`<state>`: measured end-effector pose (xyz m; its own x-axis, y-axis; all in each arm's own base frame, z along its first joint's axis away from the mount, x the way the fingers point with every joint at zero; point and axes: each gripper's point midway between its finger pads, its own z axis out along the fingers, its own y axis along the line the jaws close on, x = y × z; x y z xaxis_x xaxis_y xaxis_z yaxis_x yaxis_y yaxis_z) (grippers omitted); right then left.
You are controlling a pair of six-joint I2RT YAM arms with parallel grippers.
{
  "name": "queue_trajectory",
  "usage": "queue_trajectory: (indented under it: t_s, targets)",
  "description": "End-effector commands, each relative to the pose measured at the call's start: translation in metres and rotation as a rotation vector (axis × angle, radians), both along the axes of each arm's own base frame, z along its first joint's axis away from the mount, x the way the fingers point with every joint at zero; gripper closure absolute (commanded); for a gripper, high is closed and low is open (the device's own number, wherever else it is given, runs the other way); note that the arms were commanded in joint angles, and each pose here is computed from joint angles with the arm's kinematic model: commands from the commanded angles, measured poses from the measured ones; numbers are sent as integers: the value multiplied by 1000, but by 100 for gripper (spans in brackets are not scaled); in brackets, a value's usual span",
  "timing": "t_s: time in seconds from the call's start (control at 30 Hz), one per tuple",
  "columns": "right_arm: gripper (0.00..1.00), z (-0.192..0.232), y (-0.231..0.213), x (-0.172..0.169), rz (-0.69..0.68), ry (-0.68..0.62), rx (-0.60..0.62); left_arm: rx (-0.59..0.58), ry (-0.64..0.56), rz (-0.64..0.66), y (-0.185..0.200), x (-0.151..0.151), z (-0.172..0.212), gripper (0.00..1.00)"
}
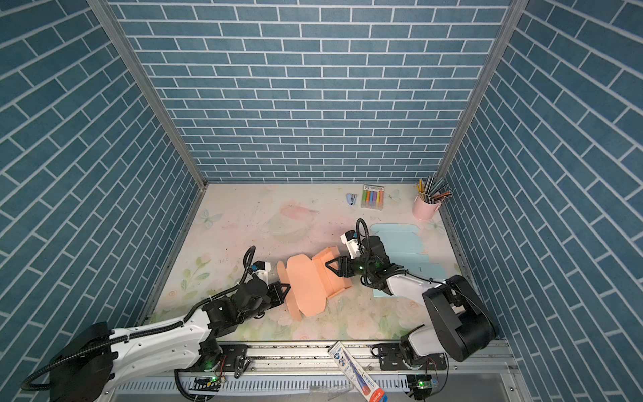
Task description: Fold the paper box
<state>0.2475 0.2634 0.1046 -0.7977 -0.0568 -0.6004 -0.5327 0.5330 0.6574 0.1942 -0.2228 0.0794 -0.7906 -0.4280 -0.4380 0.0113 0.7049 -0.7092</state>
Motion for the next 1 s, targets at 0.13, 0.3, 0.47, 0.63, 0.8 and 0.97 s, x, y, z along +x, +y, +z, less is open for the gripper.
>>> queue_trajectory:
  t_s: [0.13, 0.3, 0.47, 0.63, 0.8, 0.97]
  targets:
    - [19, 13, -20, -16, -18, -105, -105, 73, -54, 38, 18, 18, 21, 100]
    - [17, 31, -40, -13, -114, -173, -154, 214, -107, -90, 22, 30, 52, 100]
    - [18, 69, -57, 5, -232, -357, -156, 391, -155, -286, 25, 38, 88, 100]
    - [26, 149, -33, -16, -66, -830, 87, 431, -239, -583, -5, 26, 127, 100]
    - [26, 175, -19, -37, 77, -1168, 171, 489, -262, -728, -11, 20, 147, 100]
    - [27, 173, 7, -23, 246, -1229, 147, 524, -257, -837, -14, 11, 156, 100]
